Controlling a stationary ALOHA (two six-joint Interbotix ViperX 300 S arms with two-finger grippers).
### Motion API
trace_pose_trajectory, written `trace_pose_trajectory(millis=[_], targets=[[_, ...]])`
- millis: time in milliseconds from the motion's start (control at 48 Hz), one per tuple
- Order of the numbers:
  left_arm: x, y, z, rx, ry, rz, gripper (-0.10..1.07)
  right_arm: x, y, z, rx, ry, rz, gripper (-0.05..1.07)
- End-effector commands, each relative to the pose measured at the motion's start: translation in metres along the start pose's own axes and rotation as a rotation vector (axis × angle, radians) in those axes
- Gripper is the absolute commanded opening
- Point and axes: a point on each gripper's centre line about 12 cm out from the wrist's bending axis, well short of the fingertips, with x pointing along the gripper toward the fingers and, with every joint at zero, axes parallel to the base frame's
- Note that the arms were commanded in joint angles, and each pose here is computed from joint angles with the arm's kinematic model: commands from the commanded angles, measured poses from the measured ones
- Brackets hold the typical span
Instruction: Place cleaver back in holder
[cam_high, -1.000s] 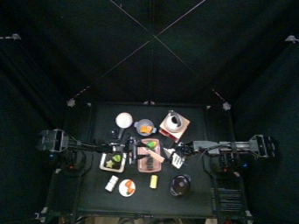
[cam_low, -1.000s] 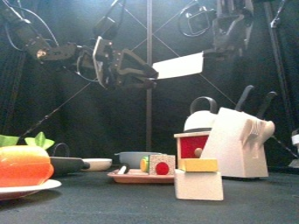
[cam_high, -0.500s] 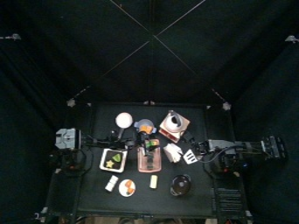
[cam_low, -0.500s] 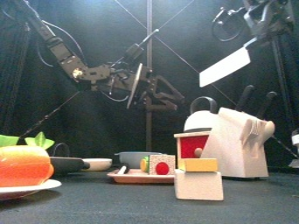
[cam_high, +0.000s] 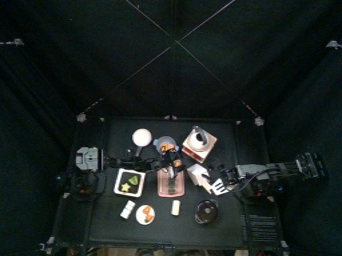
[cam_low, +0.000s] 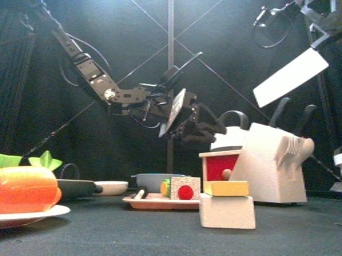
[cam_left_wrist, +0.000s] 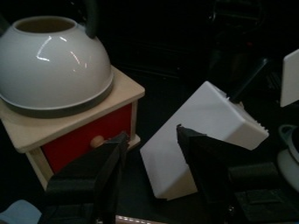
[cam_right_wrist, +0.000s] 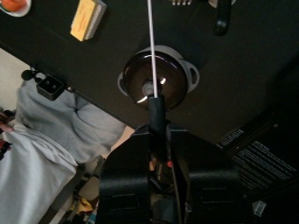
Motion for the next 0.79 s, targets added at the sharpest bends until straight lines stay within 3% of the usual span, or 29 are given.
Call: trace_pose_trajectory(millis=[0, 375, 771], targets=[[0.007, -0.009, 0.012, 0.001, -0.022, -0.019, 0.85, -0.001, 0.003, -0.001, -0.001, 0.007, 0.009, 0.34], [0.029, -0.022, 0.0, 0.004, 0.043, -0.045, 0.85, 0.011, -0.005, -0.002, 0.017, 0.033, -0.031, 0.34], [0.032, -0.024, -0.006, 0.014, 0.094, -0.054, 0.85, 0.018, -0.009, -0.001, 0.023, 0.042, -0.056, 0.34]])
